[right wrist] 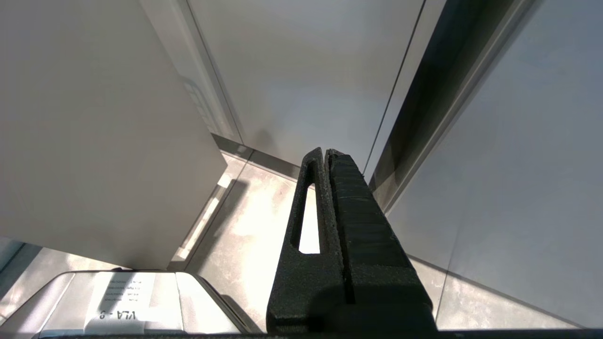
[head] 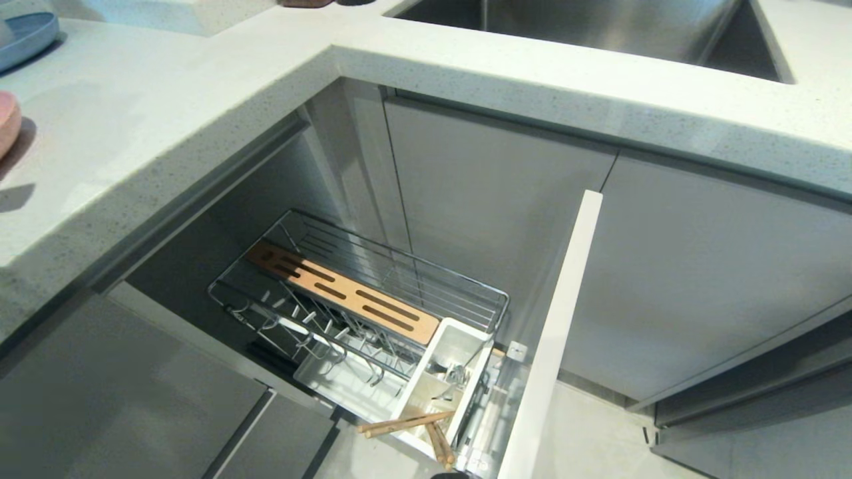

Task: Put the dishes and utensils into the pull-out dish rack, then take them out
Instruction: Take the bowl out of the cupboard

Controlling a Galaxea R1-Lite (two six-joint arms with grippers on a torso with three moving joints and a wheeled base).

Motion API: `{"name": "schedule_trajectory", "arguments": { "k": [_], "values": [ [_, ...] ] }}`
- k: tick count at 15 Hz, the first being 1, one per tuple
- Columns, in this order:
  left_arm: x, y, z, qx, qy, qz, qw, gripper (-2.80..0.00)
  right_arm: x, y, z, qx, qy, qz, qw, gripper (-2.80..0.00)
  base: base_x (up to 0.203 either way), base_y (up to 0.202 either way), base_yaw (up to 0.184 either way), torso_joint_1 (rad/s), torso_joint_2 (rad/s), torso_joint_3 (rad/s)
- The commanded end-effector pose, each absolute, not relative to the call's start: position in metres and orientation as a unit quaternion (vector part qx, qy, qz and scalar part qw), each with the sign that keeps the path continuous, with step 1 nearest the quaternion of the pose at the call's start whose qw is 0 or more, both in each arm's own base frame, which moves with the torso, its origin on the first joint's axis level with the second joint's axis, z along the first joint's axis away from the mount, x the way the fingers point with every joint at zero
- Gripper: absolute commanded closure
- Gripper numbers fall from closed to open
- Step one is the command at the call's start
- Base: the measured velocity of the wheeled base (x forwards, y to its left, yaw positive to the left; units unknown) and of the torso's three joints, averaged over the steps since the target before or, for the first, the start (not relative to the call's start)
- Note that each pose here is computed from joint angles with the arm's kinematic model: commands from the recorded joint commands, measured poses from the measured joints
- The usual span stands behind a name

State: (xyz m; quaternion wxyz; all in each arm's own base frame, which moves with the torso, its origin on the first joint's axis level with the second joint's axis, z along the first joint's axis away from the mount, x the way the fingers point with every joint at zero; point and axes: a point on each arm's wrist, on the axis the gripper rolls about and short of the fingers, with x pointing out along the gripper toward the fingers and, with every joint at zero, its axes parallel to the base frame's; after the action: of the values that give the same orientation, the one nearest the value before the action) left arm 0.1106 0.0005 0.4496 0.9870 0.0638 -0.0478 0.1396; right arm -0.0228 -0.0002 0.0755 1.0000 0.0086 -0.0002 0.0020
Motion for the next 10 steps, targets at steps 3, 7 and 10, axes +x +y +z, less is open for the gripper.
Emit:
{"name": "schedule_trajectory", "arguments": {
  "k": [3, 7, 10],
  "values": [
    [0.083, 0.016, 0.446, 0.104, -0.022, 0.190, 0.976, 0.00, -0.023, 0.000, 0.075, 0.009, 0.000, 0.002, 1.000, 0.00, 0.000, 0.000, 0.000, 0.000, 0.00, 0.000],
    [0.082, 0.022, 0.420, 0.149, 0.116, 0.175, 0.966, 0.00, -0.023, 0.000, 0.075, 0.009, 0.001, 0.002, 1.000, 0.00, 0.000, 0.000, 0.000, 0.000, 0.00, 0.000],
    [0.085, 0.025, 0.404, 0.147, 0.184, 0.161, 0.958, 0.00, -0.023, 0.000, 0.075, 0.009, 0.000, 0.002, 1.000, 0.00, 0.000, 0.000, 0.000, 0.000, 0.00, 0.000]
  ]
}}
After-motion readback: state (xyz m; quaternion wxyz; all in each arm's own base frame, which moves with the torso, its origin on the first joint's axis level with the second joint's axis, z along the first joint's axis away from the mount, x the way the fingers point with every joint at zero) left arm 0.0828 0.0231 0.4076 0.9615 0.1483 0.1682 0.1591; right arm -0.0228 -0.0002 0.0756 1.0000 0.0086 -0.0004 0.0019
